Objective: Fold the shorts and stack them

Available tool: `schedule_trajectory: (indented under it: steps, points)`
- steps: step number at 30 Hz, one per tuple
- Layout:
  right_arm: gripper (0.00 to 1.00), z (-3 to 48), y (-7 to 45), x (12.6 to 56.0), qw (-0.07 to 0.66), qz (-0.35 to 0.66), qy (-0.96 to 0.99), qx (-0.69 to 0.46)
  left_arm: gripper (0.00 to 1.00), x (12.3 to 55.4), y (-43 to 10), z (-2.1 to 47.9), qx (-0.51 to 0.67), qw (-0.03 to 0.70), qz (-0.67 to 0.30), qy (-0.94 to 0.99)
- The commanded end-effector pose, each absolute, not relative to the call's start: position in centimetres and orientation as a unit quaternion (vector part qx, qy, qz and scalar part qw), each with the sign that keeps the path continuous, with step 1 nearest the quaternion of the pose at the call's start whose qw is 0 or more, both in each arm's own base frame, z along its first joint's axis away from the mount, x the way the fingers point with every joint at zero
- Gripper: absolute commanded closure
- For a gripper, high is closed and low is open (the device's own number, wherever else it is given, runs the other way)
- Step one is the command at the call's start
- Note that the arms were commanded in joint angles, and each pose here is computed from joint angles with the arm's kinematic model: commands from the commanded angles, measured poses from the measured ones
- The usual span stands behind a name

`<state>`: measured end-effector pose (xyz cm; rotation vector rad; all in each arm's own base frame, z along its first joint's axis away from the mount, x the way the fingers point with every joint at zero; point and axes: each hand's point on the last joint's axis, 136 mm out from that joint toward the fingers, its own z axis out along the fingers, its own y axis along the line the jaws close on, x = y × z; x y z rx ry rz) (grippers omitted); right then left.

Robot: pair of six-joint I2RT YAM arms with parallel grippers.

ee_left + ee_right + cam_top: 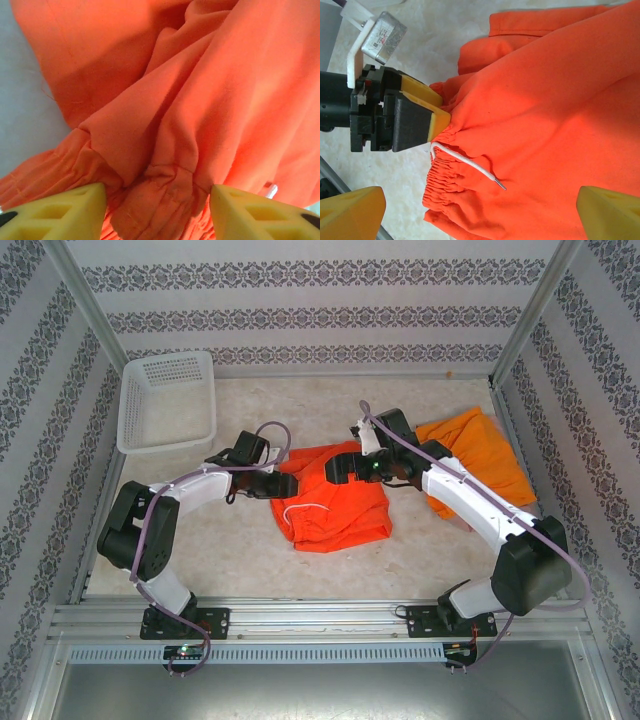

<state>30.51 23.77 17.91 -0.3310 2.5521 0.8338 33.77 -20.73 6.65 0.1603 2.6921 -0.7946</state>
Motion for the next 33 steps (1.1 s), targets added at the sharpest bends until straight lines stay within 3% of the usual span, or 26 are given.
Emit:
schedule_trajectory:
  steps: [1, 3, 14, 21, 29, 33]
  points:
    - [0.02, 17.0, 23.5, 30.6, 0.208, 0.300, 0.925, -0.108, 0.36, 33.7, -19.9, 6.4, 0.068, 0.166, -0.241, 0.954]
    - [0.02, 16.9, 23.5, 30.5, 0.206, 0.300, 0.925, -0.109, 0.36, 33.7, -19.9, 6.5, 0.069, 0.166, -0.239, 0.954]
    - [0.02, 15.5, 23.4, 30.5, 0.192, 0.296, 0.930, -0.103, 0.61, 32.5, -21.8, 5.3, 0.080, 0.136, -0.283, 0.946]
    - [0.02, 14.7, 23.1, 30.6, 0.186, 0.288, 0.935, -0.096, 0.99, 33.0, -22.1, 6.6, 0.083, 0.143, -0.285, 0.944]
    - [0.02, 14.6, 21.8, 31.2, 0.207, 0.268, 0.937, -0.081, 1.00, 35.4, -21.3, 15.9, 0.118, 0.226, -0.254, 0.933]
    - [0.02, 12.8, 22.0, 31.0, 0.193, 0.272, 0.941, -0.061, 1.00, 36.1, -19.6, 16.2, 0.111, 0.229, -0.231, 0.939]
